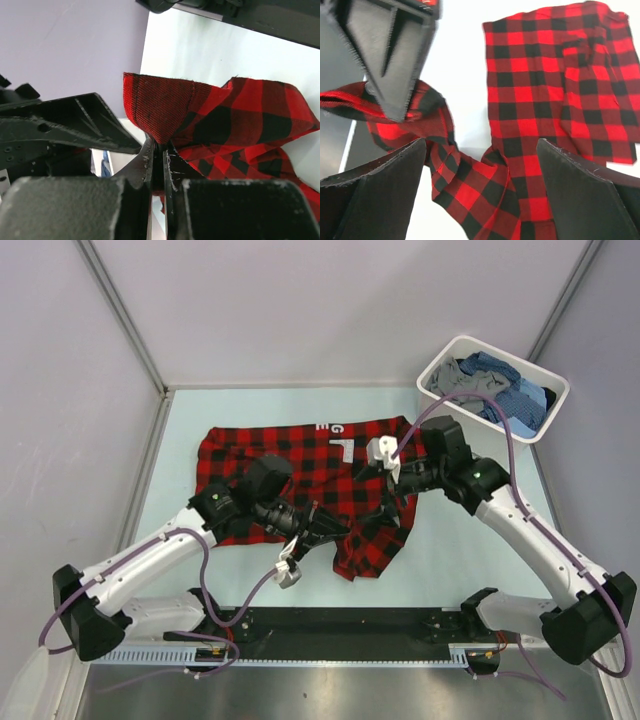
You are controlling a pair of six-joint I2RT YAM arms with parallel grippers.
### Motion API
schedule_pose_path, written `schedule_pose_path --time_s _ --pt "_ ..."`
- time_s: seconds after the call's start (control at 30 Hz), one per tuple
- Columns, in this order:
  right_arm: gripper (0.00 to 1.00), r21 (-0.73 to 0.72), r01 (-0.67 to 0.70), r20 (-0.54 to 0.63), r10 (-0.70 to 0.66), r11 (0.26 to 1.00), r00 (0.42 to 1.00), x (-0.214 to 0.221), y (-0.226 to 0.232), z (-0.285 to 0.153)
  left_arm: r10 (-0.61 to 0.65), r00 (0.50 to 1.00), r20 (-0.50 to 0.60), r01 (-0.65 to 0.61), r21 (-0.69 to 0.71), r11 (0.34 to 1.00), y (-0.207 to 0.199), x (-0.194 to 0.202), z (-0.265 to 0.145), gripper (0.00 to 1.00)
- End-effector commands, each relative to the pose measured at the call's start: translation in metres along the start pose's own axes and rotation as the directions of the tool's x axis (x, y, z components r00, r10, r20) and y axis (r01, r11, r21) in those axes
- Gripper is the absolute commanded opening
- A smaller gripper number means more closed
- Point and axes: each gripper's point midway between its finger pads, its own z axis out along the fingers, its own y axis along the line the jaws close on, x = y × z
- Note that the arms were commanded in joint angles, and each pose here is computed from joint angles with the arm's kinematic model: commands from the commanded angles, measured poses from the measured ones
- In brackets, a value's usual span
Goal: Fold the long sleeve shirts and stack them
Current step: Fold the shirt
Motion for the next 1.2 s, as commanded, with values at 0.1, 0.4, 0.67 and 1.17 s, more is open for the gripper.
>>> schedule_pose_path --time_s 0.1,0.4,0.67,1.17 --pt "0.96 -0.118 0.219 -0.022 -0.223 0.969 0.975 0.002 0.030 0.025 0.255 0.960 0.119 -0.257 0.003 0.966 -0.002 -0.022 0.009 0.10" --pt "0.67 -0.225 0.291 -0.016 -0.302 0.930 0.953 0.010 0.058 0.047 0.351 0.927 0.129 -0.356 0.013 0.934 -0.007 -0.025 0.011 0.11" --pt "0.00 -0.136 0.090 -0.041 -0.096 0.987 0.995 0.000 0.041 0.027 0.319 0.947 0.029 -0.320 0.015 0.947 -0.007 -0.023 -0.003 0.40" --pt "0.00 0.552 -0.182 0.160 0.111 0.814 0.981 -0.056 -0.063 -0.072 -0.785 0.360 -0.504 0.470 -0.629 0.620 -0.090 0.065 -0.122 0.82"
